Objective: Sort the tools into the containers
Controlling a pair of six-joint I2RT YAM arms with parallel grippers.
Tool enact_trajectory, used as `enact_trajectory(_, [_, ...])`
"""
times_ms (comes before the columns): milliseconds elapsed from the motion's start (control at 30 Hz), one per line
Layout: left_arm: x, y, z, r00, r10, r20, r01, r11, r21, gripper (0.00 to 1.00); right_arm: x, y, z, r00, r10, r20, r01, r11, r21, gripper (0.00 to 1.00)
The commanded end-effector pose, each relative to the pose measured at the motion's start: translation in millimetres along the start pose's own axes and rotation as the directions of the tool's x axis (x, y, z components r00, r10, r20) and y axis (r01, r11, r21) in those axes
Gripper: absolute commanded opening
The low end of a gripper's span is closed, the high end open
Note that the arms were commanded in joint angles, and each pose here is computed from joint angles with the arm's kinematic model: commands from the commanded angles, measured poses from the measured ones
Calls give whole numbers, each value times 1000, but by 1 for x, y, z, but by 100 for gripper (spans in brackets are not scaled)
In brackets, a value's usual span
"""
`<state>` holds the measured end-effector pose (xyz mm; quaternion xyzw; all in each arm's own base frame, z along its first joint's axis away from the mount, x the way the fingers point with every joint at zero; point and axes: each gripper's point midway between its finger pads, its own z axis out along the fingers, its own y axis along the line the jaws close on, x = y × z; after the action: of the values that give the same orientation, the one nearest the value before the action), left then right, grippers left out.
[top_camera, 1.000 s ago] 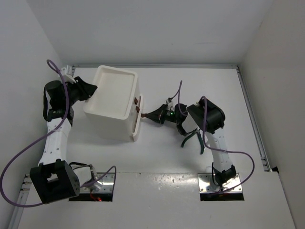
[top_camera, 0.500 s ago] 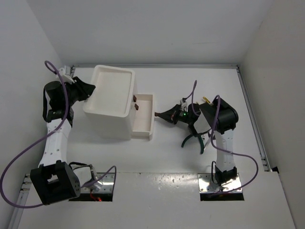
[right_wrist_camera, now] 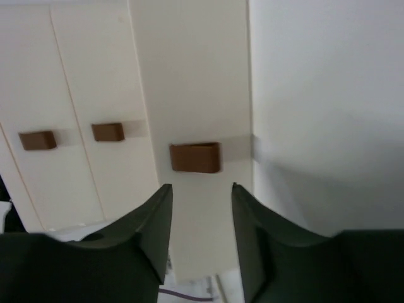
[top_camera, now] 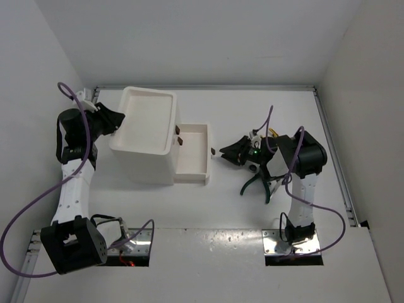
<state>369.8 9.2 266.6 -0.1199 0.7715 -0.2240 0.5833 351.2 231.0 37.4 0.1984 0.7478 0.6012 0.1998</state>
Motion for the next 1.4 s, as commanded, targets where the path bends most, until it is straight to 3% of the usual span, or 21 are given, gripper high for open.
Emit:
enact_trajectory(0, [43,48,-11,988,-118,-98,97,975,-198,0,-19,3,-14,996,-75,49,76,997,-3,46])
enact_trajectory(100, [41,47,-10,989,-113,-91,94,976,-194,0,-21,6,-19,992,-117,52,116,993,21,67])
enact_trajectory(167, [43,49,-9,988,-118,-98,97,975,-198,0,-26,9,-26,988,-143,55,141,989,33,67])
enact_trajectory(333, [46,50,-7,987,-116,-112,93,977,-193,18,-42,51,-46,937,-343,60,344,939,8,67])
enact_trajectory(367, [46,50,-7,988,-107,-113,84,978,-192,22,-40,44,-54,947,-320,21,318,946,54,67])
enact_trajectory(433, [44,50,-6,989,-102,-106,80,979,-188,30,-48,64,-59,879,-476,-23,477,878,49,62])
enact_trajectory(467, [44,50,-6,989,-102,-106,80,979,-188,33,-37,43,-68,914,-388,-116,402,905,141,60])
enact_trajectory(500, [41,48,-8,991,-87,-100,68,981,-183,37,-45,49,-69,888,-441,-135,459,873,168,60])
enact_trajectory(533, [41,49,-8,992,-75,-102,55,982,-182,43,-49,38,-76,819,-545,-179,573,794,202,58])
enact_trajectory(600, [41,42,-8,994,-48,-101,30,985,-170,51,-37,29,-96,784,-564,-261,620,739,265,57])
enact_trajectory(633, [38,40,-10,995,-24,-92,8,985,-170,58,-43,21,-105,725,-620,-299,688,656,308,57])
enact_trajectory(667, [36,35,-11,996,-5,-87,-9,988,-157,61,-33,13,-117,726,-592,-350,687,642,340,57])
enact_trajectory(700, [30,31,-11,997,21,-72,-32,987,-158,71,-38,10,-130,674,-630,-386,738,558,379,57])
enact_trajectory(767, [23,28,-13,998,48,-51,-56,984,-170,80,-32,0,-154,660,-598,-454,750,491,444,57])
enact_trajectory(833, [22,25,-14,997,65,-46,-71,983,-169,81,-24,-4,-168,669,-559,-490,742,469,479,52])
enact_trajectory(867, [16,27,-14,997,71,-30,-75,979,-189,81,-37,-3,-177,659,-575,-485,743,398,538,46])
enact_trajectory(967, [7,25,-17,996,92,-9,-92,977,-191,84,-38,14,-187,636,-572,-517,757,333,562,38])
enact_trajectory(1100, [-15,15,-23,990,131,47,-119,973,-198,84,-18,4,-210,627,-450,-637,777,292,558,37])
enact_trajectory(1167, [-15,15,-23,990,131,47,-119,973,-198,84,-16,10,-218,641,-417,-645,767,320,556,34])
enact_trajectory(1267, [-18,15,-25,989,135,58,-121,971,-205,85,-13,13,-221,591,-399,-701,805,245,540,33])
enact_trajectory(1367, [-20,12,-27,989,130,69,-114,973,-201,85,-16,13,-230,594,-328,-735,805,222,551,34])
